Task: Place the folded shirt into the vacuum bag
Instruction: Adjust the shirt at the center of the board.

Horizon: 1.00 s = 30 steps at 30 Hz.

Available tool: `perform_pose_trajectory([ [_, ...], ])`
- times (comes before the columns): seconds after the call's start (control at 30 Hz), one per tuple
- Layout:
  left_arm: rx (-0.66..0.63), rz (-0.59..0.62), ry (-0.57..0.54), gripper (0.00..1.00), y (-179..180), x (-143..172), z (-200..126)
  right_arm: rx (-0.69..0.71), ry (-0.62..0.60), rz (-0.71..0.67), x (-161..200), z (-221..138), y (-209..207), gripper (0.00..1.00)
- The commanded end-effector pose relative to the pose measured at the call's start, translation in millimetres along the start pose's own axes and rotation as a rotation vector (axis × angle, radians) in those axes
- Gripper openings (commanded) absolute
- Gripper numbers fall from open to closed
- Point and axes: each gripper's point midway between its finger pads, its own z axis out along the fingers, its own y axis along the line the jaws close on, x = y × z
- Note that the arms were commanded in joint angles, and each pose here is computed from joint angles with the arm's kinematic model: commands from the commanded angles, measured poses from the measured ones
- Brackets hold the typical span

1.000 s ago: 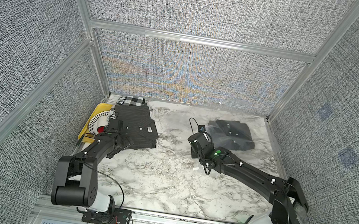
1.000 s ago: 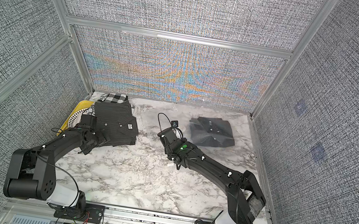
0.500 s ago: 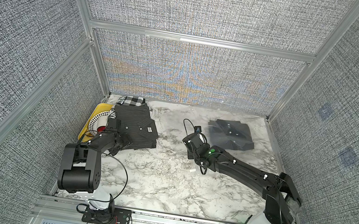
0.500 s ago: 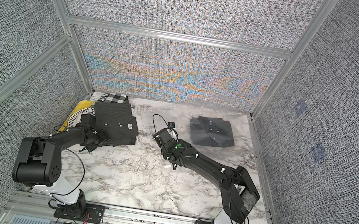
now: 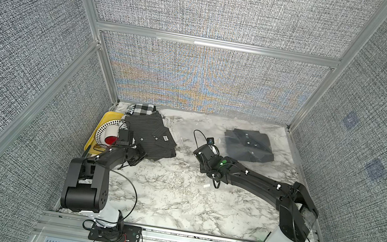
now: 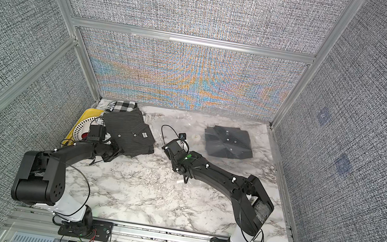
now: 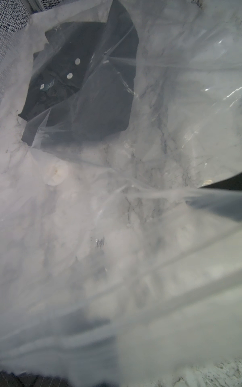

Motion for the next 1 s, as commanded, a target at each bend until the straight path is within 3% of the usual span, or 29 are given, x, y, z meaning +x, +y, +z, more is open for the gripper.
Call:
perform_pose_trajectory([
  [0.0, 0.104, -0.015, 0.02, 0.0, -27.8, 5.6, -8.5, 0.011, 0.029, 0.022, 2.5, 4.7, -0.3, 0.0],
  [0.27, 0.225, -0.028, 0.047, 0.0, -61.3, 5.5, -22.5, -0.002, 0.056, 0.037, 4.2, 12.4, 3.5, 0.0],
  [0.67, 0.37, -0.047, 0.117, 0.0, -108.5, 33.5, -22.6, 0.001, 0.108, 0.048, 13.5, 23.8, 4.2, 0.0],
  [0.97, 0.461, -0.032, 0.056, 0.0, -156.9, 0.8, -47.4, 0.011, 0.116, 0.086, 7.9, 28.1, -9.4, 0.0],
])
